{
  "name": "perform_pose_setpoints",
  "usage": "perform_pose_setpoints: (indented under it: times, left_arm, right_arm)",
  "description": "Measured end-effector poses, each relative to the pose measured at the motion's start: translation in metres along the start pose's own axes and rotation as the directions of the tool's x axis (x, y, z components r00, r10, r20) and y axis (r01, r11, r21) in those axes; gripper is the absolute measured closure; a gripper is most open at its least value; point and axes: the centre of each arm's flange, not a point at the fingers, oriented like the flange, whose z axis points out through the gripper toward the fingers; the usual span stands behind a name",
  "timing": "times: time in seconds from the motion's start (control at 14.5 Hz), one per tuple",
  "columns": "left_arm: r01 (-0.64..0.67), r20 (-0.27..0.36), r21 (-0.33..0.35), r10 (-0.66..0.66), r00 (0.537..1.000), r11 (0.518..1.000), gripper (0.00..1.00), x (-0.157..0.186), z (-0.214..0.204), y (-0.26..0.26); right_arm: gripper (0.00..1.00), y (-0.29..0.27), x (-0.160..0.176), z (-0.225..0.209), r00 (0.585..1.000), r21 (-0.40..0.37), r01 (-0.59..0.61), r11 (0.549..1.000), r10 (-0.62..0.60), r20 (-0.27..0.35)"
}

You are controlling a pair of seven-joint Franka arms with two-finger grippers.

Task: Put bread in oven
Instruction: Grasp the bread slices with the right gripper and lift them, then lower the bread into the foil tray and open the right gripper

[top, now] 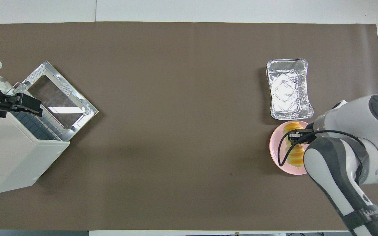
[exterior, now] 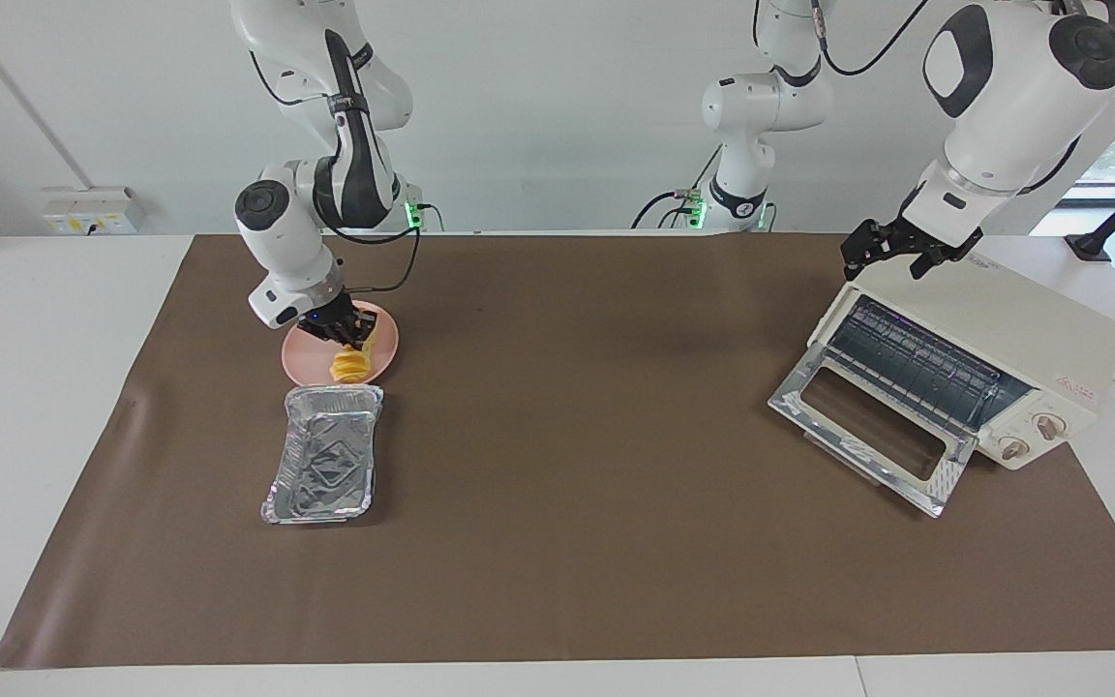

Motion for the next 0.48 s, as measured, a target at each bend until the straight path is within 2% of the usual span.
perform_pose_setpoints:
  times: [0.14, 0.28, 0.48]
  left_arm:
    - [0.000, 0.000, 0.000, 0.000, 1.000, 1.000, 0.00, 0.000, 0.000, 0.000]
    - [0.000, 0.000, 0.000, 0.000, 1.000, 1.000, 0.00, 0.000, 0.000, 0.000]
    - [0.000, 0.000, 0.000, 0.000, 1.000, 1.000, 0.00, 0.000, 0.000, 0.000]
  right_arm:
    - [0.90, -0.002, 0.017, -0.047, 1.000, 0.009, 0.004, 1.000, -0.003, -0.021]
    - [0.90, 0.004, 0.043, -0.086, 0.997, 0.004, 0.003, 1.000, -0.003, -0.078]
    - [0.90, 0.015, 0.085, -0.105, 0.991, -0.007, -0.004, 1.000, 0.003, -0.132]
